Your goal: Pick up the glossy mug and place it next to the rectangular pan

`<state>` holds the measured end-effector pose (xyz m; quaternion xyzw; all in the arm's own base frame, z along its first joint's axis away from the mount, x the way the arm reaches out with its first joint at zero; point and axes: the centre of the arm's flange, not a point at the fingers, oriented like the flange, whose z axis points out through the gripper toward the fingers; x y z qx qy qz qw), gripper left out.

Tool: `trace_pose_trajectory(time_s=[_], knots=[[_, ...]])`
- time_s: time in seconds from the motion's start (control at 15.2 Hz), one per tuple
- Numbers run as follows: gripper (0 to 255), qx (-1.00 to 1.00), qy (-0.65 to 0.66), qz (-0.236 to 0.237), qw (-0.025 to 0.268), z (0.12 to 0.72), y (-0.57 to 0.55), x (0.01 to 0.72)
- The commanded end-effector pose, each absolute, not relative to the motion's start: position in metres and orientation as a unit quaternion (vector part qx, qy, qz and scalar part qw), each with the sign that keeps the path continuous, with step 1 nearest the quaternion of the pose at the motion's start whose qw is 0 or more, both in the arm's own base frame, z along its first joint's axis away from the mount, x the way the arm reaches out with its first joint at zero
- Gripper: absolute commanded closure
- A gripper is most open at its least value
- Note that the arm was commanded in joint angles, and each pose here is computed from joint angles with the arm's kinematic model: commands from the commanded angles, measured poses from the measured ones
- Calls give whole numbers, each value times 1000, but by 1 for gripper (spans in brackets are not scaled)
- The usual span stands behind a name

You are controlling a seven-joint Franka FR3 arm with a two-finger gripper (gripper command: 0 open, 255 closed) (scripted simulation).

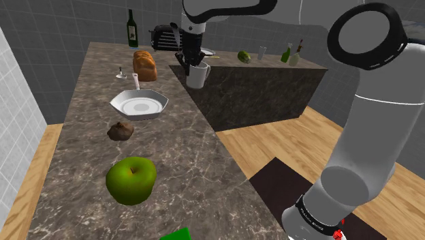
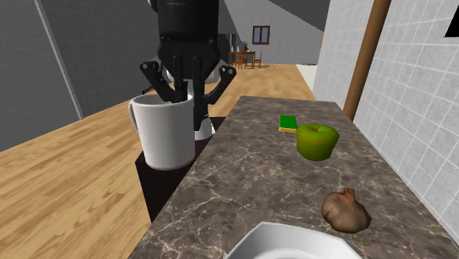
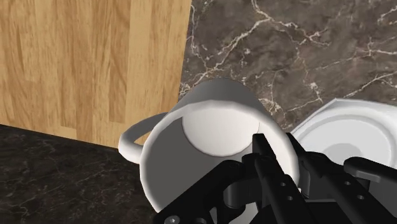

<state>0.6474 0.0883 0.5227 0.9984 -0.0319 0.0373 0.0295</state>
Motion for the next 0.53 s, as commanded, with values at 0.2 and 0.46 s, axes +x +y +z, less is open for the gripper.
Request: trace_pose_trajectory(time_s=[0.2, 0.46], knots=[[255, 998, -32, 38, 30, 523, 48, 701], [255, 998, -32, 38, 30, 523, 19, 741]])
